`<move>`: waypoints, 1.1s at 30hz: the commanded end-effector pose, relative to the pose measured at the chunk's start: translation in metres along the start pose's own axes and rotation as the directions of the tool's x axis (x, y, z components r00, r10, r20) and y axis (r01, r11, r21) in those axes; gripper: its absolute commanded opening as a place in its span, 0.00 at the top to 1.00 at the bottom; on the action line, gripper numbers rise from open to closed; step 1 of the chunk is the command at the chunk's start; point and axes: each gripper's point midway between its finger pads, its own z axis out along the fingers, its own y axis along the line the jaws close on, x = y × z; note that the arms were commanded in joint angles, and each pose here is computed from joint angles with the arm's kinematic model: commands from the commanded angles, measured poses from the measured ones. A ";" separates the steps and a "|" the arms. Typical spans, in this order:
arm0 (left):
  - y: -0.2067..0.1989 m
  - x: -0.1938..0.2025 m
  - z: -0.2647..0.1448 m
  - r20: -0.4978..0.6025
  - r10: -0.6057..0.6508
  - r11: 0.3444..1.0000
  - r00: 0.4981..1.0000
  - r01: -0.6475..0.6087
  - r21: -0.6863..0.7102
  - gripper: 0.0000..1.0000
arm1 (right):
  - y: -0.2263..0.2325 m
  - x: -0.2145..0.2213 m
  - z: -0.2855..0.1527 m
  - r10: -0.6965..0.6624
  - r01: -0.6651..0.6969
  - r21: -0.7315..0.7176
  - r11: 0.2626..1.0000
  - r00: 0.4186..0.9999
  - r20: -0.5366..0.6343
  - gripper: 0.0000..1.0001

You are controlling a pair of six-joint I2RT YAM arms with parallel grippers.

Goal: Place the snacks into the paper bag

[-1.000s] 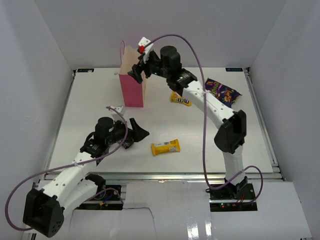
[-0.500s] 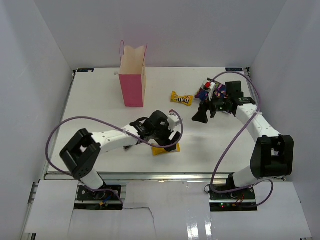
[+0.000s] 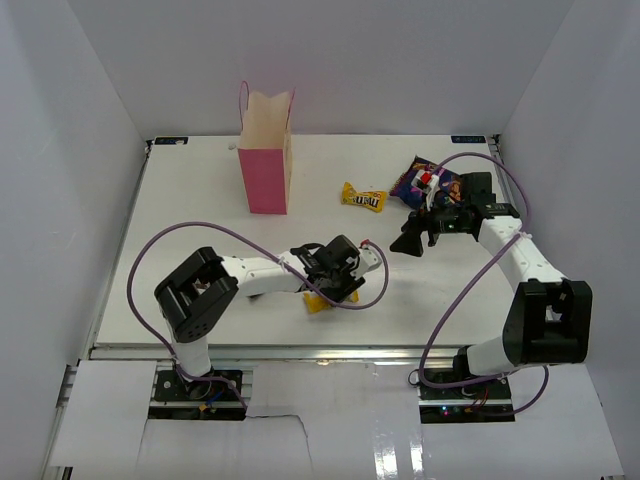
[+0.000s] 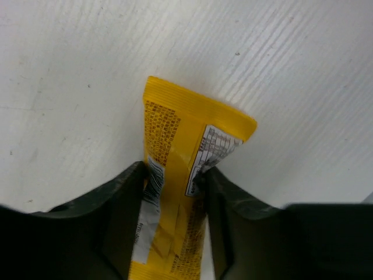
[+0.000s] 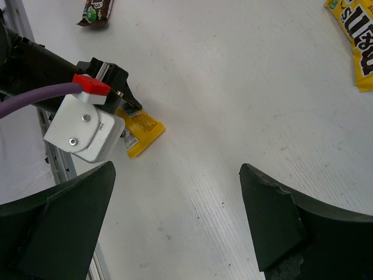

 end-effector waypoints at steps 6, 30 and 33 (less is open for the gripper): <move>0.012 -0.032 -0.034 0.101 -0.049 0.994 0.994 0.058 -0.088 0.70 | -0.001 -0.017 -0.002 -0.033 0.033 -0.021 0.999 0.999 0.040 0.08; 0.291 -0.211 -0.332 0.913 -0.314 0.690 0.259 0.723 0.031 0.76 | -0.019 0.010 0.007 -0.016 0.018 0.034 0.999 0.999 -0.038 0.09; 0.321 -0.213 -0.327 0.915 -0.307 0.642 0.262 0.767 -0.005 0.76 | -0.019 0.010 0.006 -0.022 0.024 0.038 0.999 0.999 -0.039 0.09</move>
